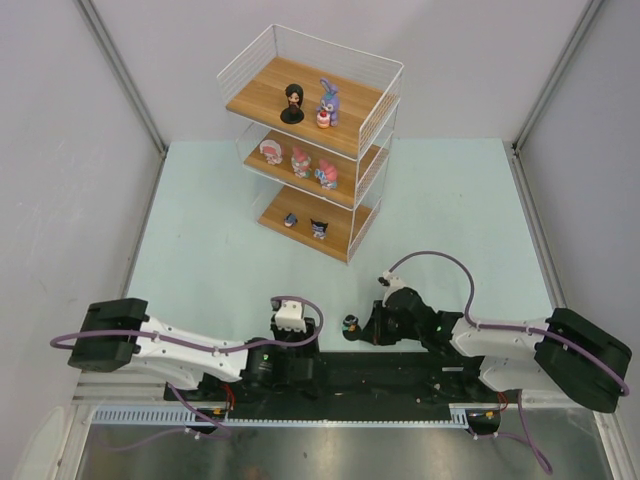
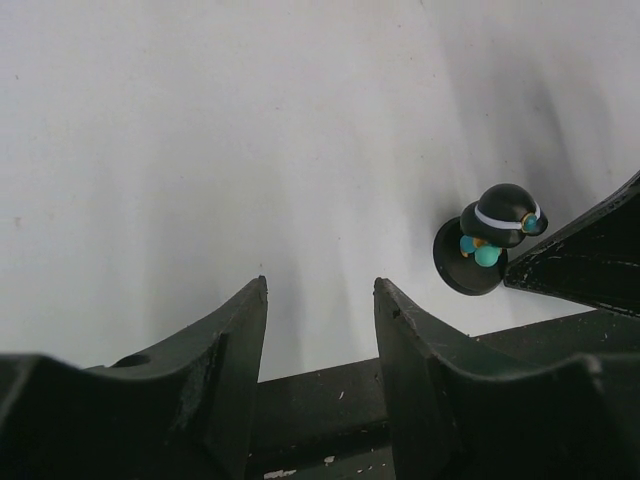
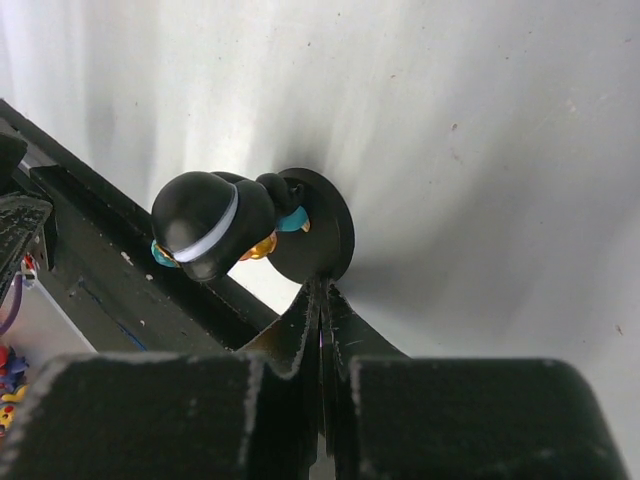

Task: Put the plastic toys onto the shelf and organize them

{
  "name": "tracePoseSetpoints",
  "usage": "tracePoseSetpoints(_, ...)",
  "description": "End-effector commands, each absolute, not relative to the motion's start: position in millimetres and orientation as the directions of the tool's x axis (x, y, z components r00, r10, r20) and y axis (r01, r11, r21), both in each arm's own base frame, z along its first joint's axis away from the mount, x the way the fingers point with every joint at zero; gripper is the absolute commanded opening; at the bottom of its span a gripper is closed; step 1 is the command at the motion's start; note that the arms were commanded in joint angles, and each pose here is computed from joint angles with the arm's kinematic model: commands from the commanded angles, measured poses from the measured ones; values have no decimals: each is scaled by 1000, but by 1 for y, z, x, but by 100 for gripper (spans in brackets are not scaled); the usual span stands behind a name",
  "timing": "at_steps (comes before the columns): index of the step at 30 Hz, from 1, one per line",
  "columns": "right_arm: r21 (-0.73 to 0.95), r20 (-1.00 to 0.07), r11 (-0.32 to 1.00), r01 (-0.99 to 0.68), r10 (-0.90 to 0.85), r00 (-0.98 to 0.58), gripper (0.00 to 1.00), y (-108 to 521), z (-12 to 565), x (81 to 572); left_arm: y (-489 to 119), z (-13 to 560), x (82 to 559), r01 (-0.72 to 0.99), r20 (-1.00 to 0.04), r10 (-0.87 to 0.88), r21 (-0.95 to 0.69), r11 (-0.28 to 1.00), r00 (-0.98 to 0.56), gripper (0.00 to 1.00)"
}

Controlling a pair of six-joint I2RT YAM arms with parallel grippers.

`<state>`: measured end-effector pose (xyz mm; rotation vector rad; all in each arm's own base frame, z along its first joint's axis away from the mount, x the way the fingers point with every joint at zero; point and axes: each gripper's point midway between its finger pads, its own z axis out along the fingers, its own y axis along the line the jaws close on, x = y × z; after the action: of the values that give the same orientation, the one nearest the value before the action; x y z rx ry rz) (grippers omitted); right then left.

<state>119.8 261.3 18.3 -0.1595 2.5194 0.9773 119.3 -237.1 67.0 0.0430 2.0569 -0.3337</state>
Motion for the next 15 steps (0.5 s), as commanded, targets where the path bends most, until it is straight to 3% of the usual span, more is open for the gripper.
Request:
tracePoseSetpoints(1, 607, -440, 761, -228, 82, -894, 0, 265, 16, 127, -233, 80, 123, 136, -872, -174, -261, 956, -457, 52)
tracePoseSetpoints(15, 622, -418, 747, -234, 64, -906, 0, 311, 5, 126, -213, 87, 122, 117, -879, -193, -268, 956, -436, 52)
